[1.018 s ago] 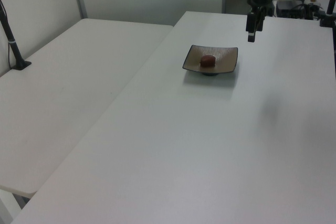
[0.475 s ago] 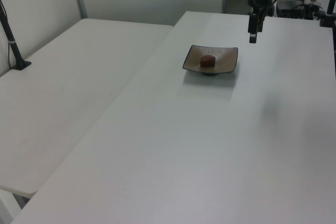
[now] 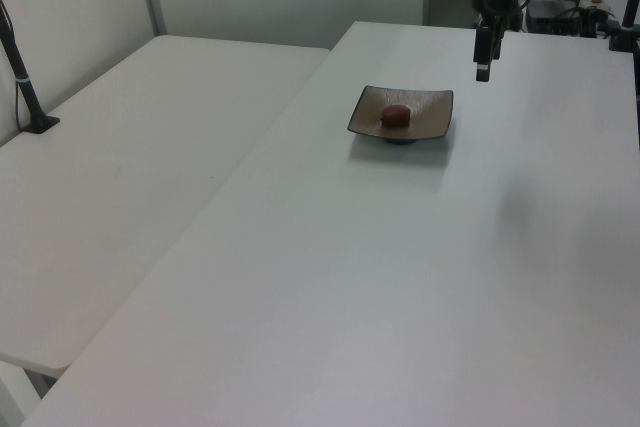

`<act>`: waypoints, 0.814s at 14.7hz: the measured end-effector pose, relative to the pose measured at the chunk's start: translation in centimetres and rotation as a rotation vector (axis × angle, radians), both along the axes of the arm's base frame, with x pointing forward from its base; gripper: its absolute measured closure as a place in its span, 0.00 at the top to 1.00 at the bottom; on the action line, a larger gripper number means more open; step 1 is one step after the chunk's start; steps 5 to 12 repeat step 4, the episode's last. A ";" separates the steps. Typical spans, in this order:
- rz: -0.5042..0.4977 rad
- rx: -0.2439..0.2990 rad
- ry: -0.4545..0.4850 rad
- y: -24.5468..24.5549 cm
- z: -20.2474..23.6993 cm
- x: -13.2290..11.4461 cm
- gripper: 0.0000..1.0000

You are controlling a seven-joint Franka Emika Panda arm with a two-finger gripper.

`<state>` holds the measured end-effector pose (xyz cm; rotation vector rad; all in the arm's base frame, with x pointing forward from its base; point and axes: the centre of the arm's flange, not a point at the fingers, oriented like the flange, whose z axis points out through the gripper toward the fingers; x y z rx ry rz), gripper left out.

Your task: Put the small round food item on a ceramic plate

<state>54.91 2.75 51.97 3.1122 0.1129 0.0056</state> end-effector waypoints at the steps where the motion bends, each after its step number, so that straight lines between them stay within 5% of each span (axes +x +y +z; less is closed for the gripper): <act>1: 0.001 -0.002 0.000 0.0 0.0 0.0 1.00; 12: 0.005 -0.020 -0.004 -0.2 0.1 0.0 1.00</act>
